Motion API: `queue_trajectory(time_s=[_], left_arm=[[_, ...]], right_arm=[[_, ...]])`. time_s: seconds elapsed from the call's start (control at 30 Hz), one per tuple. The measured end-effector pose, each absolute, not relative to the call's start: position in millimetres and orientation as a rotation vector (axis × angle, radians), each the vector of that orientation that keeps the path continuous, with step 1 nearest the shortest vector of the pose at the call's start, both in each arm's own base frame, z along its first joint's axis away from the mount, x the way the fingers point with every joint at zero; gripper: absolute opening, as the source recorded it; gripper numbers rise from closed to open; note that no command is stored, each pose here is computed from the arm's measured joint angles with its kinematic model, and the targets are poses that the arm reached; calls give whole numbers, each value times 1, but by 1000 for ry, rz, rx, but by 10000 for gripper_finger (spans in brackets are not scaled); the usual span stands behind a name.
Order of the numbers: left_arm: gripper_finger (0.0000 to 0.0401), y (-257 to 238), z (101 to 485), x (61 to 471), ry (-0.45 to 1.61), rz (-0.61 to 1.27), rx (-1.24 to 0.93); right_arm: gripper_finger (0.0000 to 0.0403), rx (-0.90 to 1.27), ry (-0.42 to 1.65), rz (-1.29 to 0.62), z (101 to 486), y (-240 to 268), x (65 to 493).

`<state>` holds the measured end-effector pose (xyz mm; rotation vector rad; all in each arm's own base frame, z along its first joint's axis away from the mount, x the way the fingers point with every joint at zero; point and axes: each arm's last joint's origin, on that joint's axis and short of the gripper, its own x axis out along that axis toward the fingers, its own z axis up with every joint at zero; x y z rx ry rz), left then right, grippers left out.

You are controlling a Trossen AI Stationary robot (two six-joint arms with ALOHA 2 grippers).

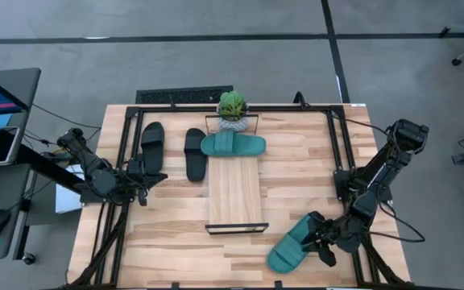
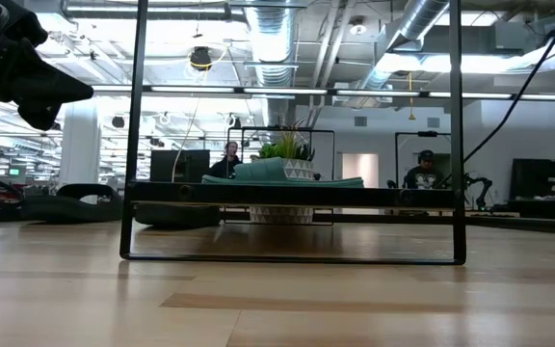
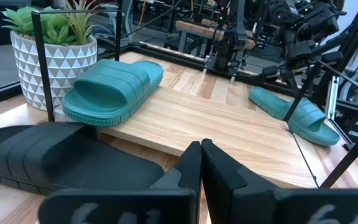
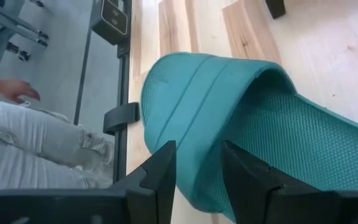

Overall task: Pick and place slides into the shelf
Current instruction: Put the green slide on the shelf

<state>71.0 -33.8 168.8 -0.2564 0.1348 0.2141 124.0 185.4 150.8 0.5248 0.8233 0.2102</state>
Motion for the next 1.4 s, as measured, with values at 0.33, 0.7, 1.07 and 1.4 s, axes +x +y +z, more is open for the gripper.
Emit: queue_trajectory(time_s=[0.33, 0.7, 1.07, 1.4], left_arm=[[0, -34, 169, 71, 135, 214, -257], [0, -34, 169, 71, 135, 214, -257], [0, -34, 169, 71, 135, 214, -256], [0, -34, 169, 71, 135, 214, -256]], right_arm=[[116, 533, 861, 208, 136, 193, 129], [107, 590, 820, 218, 121, 205, 139], [6, 623, 822, 185, 120, 201, 145], [2, 597, 829, 152, 140, 193, 144]])
